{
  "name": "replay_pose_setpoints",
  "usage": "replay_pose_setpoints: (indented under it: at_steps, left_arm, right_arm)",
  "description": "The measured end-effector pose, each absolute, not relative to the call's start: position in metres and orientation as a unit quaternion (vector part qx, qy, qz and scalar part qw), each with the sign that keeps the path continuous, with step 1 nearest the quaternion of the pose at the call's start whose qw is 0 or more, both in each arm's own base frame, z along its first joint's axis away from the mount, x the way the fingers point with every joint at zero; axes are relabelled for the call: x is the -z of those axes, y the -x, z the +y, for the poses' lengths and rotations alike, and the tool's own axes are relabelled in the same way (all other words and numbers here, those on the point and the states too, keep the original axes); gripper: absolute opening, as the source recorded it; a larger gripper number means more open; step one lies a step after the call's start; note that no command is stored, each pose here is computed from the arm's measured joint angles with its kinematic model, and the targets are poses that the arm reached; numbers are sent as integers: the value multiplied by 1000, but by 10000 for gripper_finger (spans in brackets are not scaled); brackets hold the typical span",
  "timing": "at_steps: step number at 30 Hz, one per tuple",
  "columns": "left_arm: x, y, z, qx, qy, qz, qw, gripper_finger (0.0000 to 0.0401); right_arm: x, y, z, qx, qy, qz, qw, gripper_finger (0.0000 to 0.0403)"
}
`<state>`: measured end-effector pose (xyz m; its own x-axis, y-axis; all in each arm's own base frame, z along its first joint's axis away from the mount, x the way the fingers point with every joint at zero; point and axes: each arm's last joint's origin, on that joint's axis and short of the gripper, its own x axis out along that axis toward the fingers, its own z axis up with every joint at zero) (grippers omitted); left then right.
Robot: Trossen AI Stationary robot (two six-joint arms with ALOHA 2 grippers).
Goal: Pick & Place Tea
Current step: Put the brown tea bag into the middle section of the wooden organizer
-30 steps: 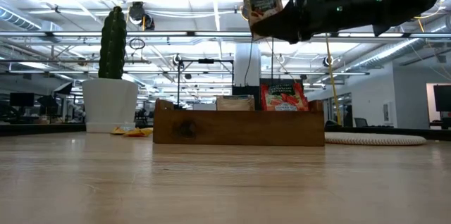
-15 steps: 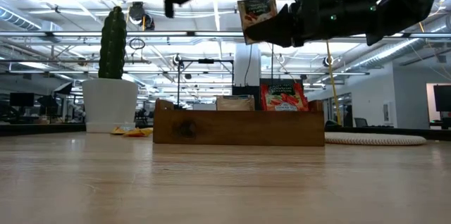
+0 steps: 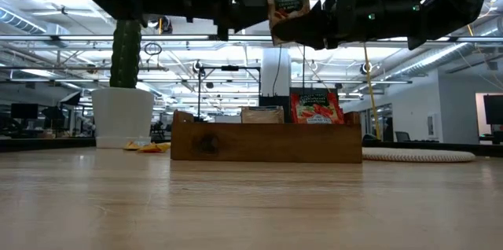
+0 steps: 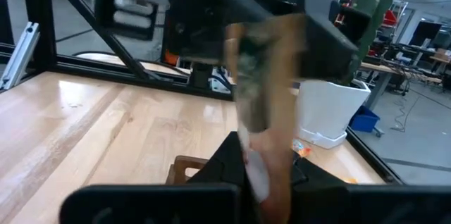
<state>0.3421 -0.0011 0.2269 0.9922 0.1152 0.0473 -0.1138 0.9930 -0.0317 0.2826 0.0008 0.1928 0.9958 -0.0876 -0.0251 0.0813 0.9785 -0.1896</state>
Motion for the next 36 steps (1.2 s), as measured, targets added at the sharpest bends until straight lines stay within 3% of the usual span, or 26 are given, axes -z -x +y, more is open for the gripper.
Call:
replay_pose_setpoints:
  at_steps: [4, 11, 24, 36]
  left_arm:
    - [-226, -346, -10, -39, -88, -1, 995, 157]
    - [-241, -333, -23, -93, -196, 24, 976, 157]
    - [-241, -328, -42, -9, -208, 39, 977, 157]
    - [-241, -329, -21, -92, -182, 57, 977, 157]
  right_arm:
    - [-192, -283, 1, 41, 95, 19, 994, 10]
    - [-190, -283, 1, 43, 95, 32, 994, 9]
    - [-192, -283, 1, 44, 97, 22, 994, 9]
    - [-192, -283, 0, 44, 94, 20, 994, 9]
